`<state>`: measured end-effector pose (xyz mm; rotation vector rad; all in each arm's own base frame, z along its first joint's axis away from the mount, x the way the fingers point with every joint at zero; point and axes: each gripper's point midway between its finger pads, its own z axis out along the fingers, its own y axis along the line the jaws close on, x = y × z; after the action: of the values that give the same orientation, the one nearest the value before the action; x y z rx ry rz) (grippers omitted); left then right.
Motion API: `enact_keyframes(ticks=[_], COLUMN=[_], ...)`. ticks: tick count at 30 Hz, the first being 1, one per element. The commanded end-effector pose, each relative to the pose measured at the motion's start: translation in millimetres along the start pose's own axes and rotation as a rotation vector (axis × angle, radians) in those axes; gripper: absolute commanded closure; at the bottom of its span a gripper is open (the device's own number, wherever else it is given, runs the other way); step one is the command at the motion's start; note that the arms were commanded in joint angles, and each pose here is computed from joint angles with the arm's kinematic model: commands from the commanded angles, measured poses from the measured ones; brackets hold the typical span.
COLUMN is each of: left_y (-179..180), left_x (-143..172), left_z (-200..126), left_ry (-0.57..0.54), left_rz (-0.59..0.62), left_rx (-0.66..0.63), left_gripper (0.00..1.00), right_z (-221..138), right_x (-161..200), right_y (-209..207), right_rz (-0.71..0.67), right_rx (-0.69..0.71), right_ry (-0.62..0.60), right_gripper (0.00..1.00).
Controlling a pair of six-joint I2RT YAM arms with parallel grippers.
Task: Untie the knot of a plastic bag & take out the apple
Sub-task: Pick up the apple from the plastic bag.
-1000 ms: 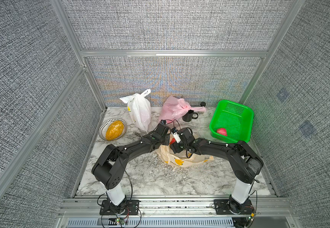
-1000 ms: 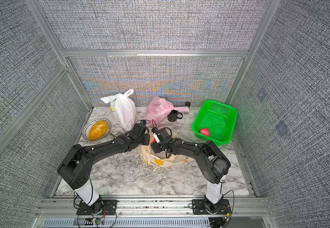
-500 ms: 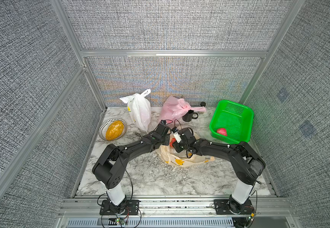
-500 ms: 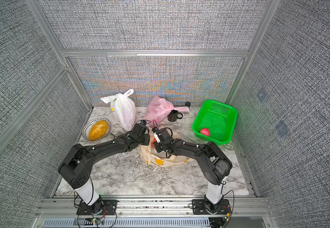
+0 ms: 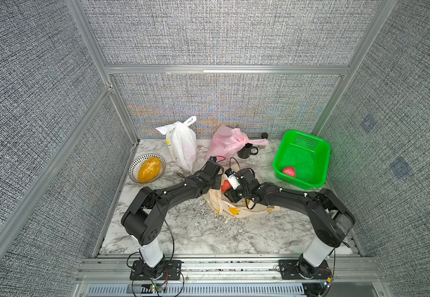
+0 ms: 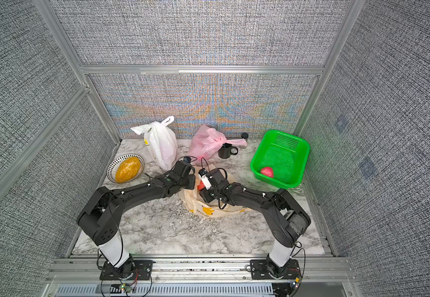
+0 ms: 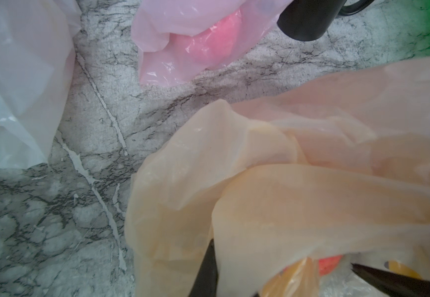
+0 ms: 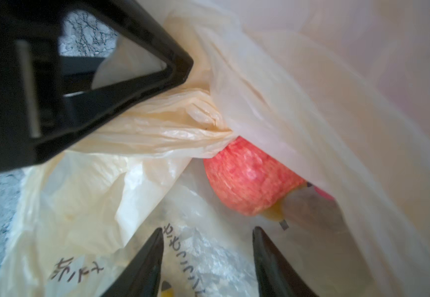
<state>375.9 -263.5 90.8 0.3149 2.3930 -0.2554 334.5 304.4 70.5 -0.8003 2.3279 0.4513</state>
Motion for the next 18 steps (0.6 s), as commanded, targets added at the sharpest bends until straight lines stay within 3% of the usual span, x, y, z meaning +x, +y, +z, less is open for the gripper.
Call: enact_keyframes(ticks=[1, 8, 18], left_y=[-1, 1, 1], left_x=[-6, -3, -3], left_z=[-2, -4, -3], left_ry=[-0.019, -0.016, -0.008], left_rz=[-0.005, -0.008, -0.006], left_rx=[0.000, -0.008, -0.008], left_gripper=[0.88, 0.86, 0.85], right_z=[12, 28, 35], right_x=[-11, -30, -37], right_y=[-10, -30, -42], right_rz=[-0.004, 0.014, 0.070], right_rx=[0.049, 0.128, 0.155], right_ry=[-0.020, -0.072, -0.149], right_gripper=[0.39, 0.19, 0.18])
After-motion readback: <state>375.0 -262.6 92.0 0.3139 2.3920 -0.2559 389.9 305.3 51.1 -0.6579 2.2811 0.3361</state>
